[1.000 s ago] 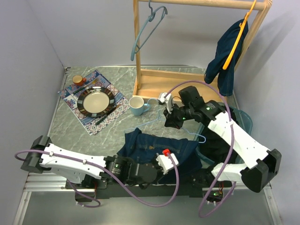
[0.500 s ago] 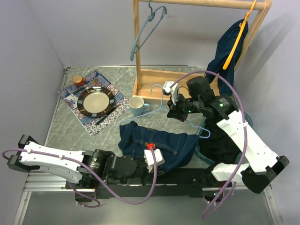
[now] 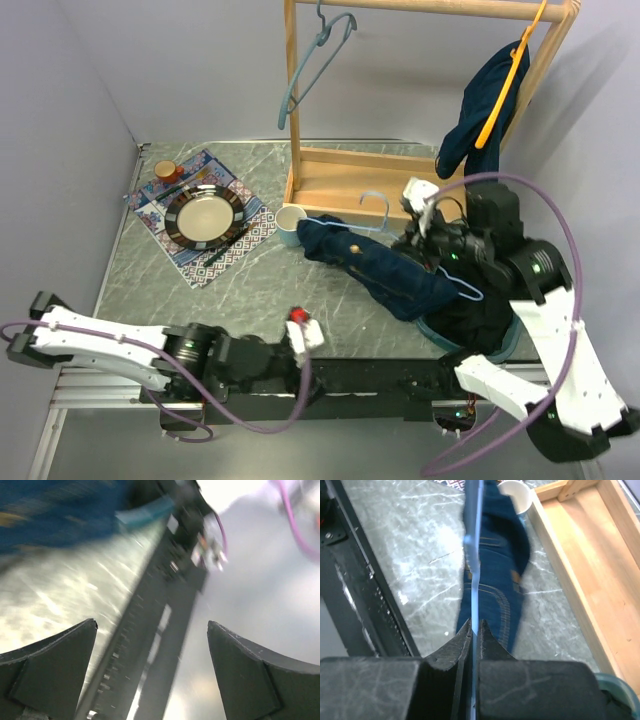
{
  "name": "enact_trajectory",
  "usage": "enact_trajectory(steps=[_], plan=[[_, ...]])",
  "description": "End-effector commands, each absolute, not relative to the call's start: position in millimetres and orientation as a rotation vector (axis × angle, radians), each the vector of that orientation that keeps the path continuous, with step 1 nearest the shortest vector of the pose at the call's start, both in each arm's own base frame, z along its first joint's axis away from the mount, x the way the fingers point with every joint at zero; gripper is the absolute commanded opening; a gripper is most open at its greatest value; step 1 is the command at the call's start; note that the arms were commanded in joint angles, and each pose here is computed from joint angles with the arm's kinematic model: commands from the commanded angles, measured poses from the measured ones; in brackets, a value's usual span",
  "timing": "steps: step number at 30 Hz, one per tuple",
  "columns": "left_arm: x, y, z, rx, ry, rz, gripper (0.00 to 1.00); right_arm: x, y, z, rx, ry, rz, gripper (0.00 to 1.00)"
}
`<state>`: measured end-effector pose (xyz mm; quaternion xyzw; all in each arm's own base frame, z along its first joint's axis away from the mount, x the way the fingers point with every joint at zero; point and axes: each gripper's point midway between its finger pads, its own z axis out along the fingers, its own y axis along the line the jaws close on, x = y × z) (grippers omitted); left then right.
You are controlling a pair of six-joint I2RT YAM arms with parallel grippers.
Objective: Place the skirt on the hanger
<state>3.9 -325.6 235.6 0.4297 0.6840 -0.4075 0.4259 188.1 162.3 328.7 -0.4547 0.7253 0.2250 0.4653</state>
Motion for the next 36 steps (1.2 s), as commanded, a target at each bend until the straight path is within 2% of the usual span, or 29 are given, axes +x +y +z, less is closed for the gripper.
enact_trajectory(steps=[1,5,8,18,20,23,24,25,26,27,28,33,36], plan=[[60,-295,299,0.713,1.614,-1.013,0.97,163,165,339,-1.204,1.615,0.615,0.0],[94,-281,329,0.704,1.531,-0.968,0.97,148,163,324,-1.326,1.56,0.621,0.0],[100,-285,342,0.831,1.47,-0.941,0.97,138,167,317,-1.371,1.546,0.682,0.0],[100,-337,303,1.197,1.489,-0.888,0.99,115,185,300,-1.464,1.487,0.923,0.0],[94,-343,302,1.243,1.479,-0.917,0.96,113,187,299,-1.471,1.481,0.948,0.0],[101,-348,288,1.278,1.536,-0.878,0.83,110,188,296,-1.491,1.465,0.968,0.0],[103,-350,280,1.3,1.561,-0.863,0.72,109,188,295,-1.494,1.467,0.978,0.0],[106,-350,280,1.294,1.57,-0.856,0.64,108,188,293,-1.497,1.466,0.985,0.0],[110,-348,278,1.288,1.589,-0.851,0.52,108,188,289,-1.504,1.469,0.991,0.0],[112,-348,278,1.285,1.593,-0.849,0.17,107,189,288,-1.507,1.466,1.003,0.0],[116,-346,278,1.267,1.606,-0.843,0.02,107,189,285,-1.513,1.464,1.004,0.0],[124,-323,280,1.259,1.599,-0.773,0.01,102,187,272,-1.524,1.487,1.034,0.01],[128,-307,298,1.226,1.554,-0.75,0.01,101,188,267,-1.528,1.501,1.059,0.16]])
